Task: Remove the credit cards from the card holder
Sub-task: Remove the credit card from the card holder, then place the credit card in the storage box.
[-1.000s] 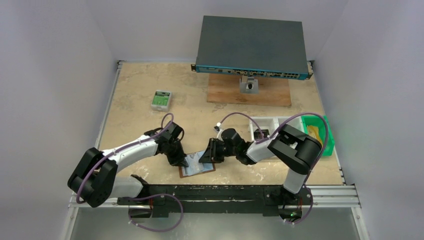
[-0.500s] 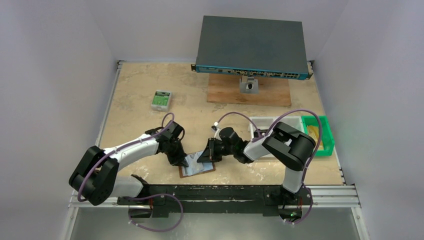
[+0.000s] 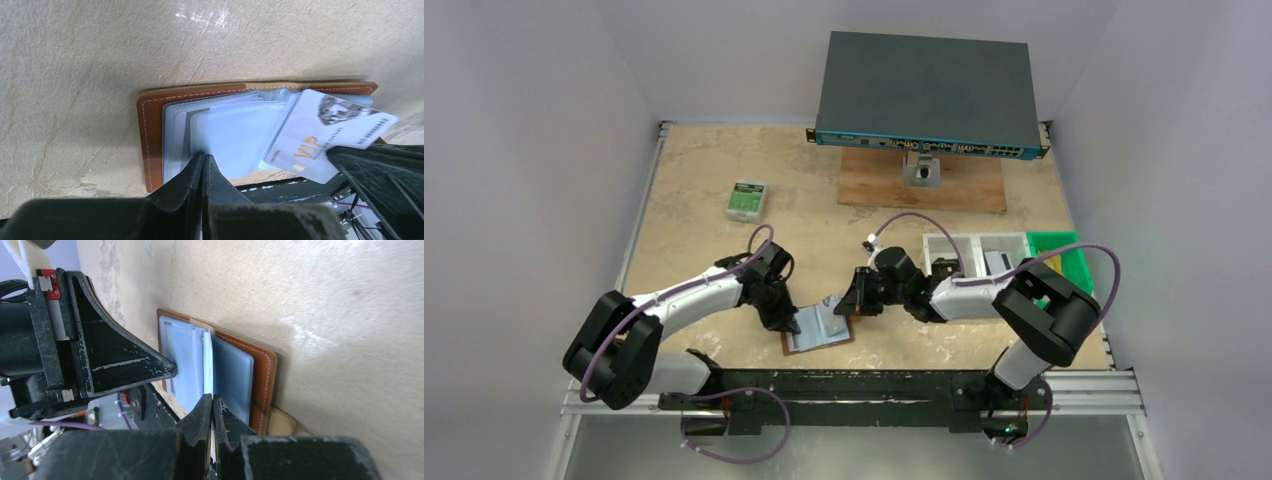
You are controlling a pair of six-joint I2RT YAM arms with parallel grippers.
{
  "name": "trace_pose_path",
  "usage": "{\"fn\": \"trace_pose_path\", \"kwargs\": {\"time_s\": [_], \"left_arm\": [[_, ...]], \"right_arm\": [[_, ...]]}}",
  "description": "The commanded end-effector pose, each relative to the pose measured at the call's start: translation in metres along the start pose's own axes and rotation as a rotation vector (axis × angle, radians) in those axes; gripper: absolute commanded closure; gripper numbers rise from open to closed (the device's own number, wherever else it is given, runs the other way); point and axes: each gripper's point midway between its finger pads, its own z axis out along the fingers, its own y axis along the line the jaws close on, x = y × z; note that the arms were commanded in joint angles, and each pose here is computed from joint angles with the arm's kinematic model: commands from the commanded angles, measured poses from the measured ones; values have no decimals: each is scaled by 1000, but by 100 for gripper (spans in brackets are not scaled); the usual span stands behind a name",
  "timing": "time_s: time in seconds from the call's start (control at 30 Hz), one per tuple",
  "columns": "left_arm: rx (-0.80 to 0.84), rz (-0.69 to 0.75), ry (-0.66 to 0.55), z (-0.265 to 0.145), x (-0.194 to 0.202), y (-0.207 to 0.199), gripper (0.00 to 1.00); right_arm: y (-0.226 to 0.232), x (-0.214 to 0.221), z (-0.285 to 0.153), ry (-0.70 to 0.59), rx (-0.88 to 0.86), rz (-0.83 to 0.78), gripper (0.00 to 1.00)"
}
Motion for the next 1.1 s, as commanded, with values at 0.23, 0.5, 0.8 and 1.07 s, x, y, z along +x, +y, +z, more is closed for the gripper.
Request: {"fn": "trace_pose_path", "kwargs": {"time_s": [0.23,0.5,0.8,1.07], "left_arm": [[-48,120,-104,-10,-19,8,100],[104,225,-185,-64,-28,-44,87],[199,298,-248,-107,-31,-67,41],[264,383,-243,-122,-27,-81,28]], "right_arm": [[11,-31,-34,-113,97,-104,100],[23,-45,-57,-171,139,-131,100],[18,-67,-100,-315,275,-109,100],[-13,-87,-155,-482,508,-16,100]]}}
